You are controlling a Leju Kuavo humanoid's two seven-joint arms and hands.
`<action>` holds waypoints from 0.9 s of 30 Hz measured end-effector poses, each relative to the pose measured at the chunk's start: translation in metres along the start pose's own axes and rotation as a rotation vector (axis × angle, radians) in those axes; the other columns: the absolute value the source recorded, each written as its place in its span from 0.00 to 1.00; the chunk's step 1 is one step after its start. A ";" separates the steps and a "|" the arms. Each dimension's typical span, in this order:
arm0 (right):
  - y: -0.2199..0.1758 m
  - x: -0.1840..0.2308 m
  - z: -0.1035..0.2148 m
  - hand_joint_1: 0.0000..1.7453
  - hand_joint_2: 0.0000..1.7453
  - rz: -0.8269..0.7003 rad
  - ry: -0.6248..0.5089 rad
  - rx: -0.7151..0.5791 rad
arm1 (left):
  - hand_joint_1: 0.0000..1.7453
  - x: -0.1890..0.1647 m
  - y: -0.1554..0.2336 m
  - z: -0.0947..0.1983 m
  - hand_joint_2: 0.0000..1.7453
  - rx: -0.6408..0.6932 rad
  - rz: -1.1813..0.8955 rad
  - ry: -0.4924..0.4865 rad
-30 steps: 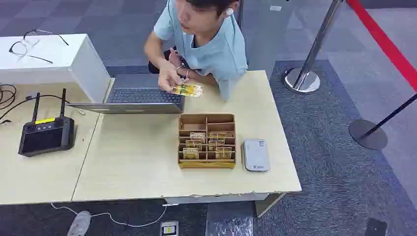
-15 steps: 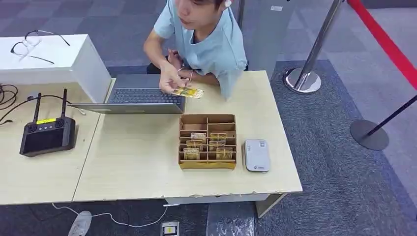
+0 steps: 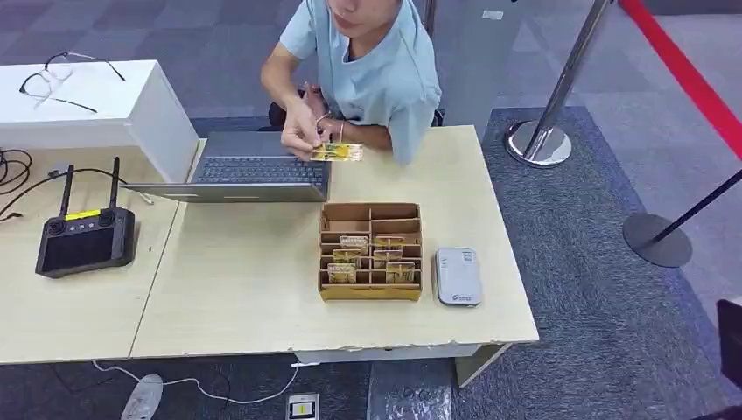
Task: Pass the card to the sensor for recognition and then transmit it.
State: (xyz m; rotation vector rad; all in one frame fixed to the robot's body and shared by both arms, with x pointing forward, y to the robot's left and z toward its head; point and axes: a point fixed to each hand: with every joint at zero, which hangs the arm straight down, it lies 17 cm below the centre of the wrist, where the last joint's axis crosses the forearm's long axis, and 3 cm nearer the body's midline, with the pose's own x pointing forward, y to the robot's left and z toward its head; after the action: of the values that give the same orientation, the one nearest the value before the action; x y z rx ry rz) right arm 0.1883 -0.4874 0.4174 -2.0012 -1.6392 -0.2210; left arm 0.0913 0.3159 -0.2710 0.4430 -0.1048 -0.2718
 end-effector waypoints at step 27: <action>0.125 0.228 0.075 0.00 1.00 -0.424 -0.369 0.516 | 0.00 0.017 -0.009 0.004 1.00 -0.020 -0.056 -0.067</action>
State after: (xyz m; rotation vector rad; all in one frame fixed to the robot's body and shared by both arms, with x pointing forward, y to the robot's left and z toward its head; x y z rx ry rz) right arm 0.3476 -0.2690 0.4188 -1.3477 -2.0781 0.4091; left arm 0.1043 0.3016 -0.2703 0.4171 -0.1551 -0.3426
